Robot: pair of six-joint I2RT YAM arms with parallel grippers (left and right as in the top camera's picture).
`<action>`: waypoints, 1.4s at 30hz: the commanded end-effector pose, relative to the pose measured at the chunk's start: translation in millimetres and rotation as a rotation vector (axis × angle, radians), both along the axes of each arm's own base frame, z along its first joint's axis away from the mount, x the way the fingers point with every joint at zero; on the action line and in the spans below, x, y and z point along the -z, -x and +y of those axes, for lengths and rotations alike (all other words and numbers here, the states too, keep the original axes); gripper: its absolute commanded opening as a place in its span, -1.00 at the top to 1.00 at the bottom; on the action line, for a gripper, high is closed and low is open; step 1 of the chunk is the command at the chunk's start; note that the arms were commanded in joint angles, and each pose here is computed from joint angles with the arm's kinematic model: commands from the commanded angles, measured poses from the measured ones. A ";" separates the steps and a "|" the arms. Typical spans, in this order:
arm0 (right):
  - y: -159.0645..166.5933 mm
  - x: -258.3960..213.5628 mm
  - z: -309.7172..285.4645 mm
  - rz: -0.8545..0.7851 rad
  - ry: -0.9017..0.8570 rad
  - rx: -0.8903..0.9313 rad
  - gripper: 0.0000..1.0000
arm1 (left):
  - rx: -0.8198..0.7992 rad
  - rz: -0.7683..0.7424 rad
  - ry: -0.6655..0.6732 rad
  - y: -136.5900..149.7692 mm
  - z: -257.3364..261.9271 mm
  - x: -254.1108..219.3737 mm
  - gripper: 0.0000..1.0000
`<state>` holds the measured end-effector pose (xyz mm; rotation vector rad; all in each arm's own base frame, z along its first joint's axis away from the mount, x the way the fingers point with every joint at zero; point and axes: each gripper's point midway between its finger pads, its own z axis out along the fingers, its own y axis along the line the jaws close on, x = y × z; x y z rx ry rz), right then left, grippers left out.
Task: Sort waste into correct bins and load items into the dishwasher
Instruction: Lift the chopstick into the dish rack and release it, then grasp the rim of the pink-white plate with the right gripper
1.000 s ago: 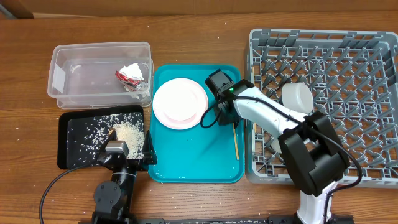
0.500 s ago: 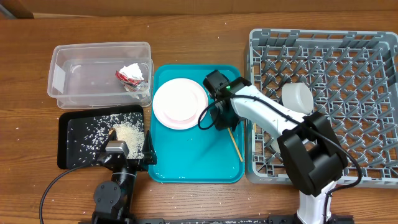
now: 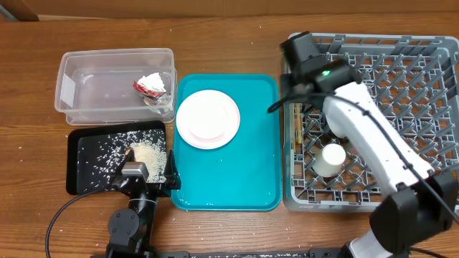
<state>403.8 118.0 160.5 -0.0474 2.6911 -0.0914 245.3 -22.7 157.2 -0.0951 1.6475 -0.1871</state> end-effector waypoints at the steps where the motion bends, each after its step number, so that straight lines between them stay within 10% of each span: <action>1: 5.6 29.9 2.8 0.084 0.022 -0.050 0.92 | -0.004 -0.008 0.013 0.1 1.2 -1.0 -1.00; 5: 4.3 31.6 3.3 0.083 0.029 -0.042 0.07 | -0.004 -0.008 0.013 0.1 1.2 -1.0 -1.00; 15: 19.5 -6.4 114.3 0.071 -0.424 -0.136 0.03 | -0.004 -0.008 0.013 0.1 1.1 -0.9 -1.00; 23: 22.0 39.7 158.0 0.060 -0.350 -0.061 -0.09 | -0.004 -0.008 0.013 0.1 1.2 -1.0 -1.00; 32: 21.3 113.5 177.0 0.153 -0.317 -0.004 0.08 | -0.004 -0.008 0.013 0.1 1.2 -1.0 -1.00; 36: 19.8 113.2 177.5 0.150 -0.320 -0.003 0.92 | -0.004 -0.008 0.013 0.1 1.2 -1.0 -1.00; 42: 10.4 65.9 158.7 0.051 -0.311 0.012 0.92 | -0.004 -0.008 0.013 0.1 1.2 -1.0 -1.00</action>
